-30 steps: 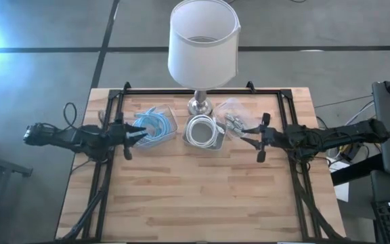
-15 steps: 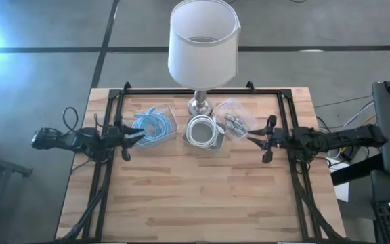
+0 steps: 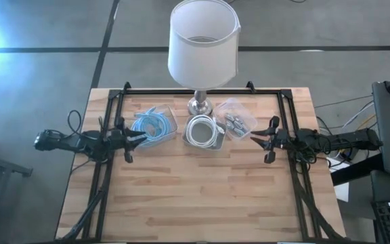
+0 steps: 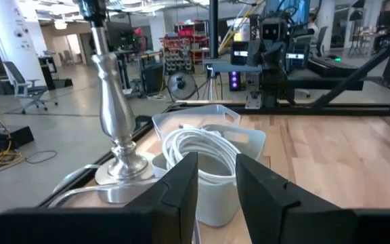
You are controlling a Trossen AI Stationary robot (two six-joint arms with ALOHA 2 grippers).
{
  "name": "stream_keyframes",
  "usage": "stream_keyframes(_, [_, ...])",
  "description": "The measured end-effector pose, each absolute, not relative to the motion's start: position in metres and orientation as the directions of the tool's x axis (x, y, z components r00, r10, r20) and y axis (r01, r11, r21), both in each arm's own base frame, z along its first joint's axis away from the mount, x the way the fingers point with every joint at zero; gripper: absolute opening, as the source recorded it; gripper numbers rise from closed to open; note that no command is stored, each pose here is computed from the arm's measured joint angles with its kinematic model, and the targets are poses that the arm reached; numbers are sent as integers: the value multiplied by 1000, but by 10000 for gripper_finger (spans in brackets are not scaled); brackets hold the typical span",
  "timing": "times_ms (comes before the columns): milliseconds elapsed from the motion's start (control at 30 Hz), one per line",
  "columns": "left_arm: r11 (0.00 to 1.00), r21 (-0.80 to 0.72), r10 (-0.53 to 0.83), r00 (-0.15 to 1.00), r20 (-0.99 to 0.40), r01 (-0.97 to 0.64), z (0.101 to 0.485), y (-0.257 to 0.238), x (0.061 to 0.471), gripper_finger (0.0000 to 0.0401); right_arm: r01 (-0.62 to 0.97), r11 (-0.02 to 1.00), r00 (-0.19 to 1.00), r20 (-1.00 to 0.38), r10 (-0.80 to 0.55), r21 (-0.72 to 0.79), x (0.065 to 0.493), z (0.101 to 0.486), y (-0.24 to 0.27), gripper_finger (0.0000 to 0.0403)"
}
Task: Pick & Place USB Port
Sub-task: Return to Home Position
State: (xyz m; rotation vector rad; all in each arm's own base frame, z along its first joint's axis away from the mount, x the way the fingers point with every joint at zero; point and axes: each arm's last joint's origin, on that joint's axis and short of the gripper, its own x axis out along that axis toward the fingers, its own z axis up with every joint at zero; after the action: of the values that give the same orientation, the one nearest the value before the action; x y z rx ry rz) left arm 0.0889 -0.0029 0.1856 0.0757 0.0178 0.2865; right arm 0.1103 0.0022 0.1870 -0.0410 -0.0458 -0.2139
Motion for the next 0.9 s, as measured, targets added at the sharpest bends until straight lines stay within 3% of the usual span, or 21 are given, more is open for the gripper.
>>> stream_keyframes(667, [968,78,240,971,16,-241,175,-5,93,104,241,970,964,115,-239,-10,101,179,1,100])
stream_keyframes(900, [970,88,227,974,16,-227,174,-5,94,104,362,932,932,-3,-362,2,101,167,-3,99])
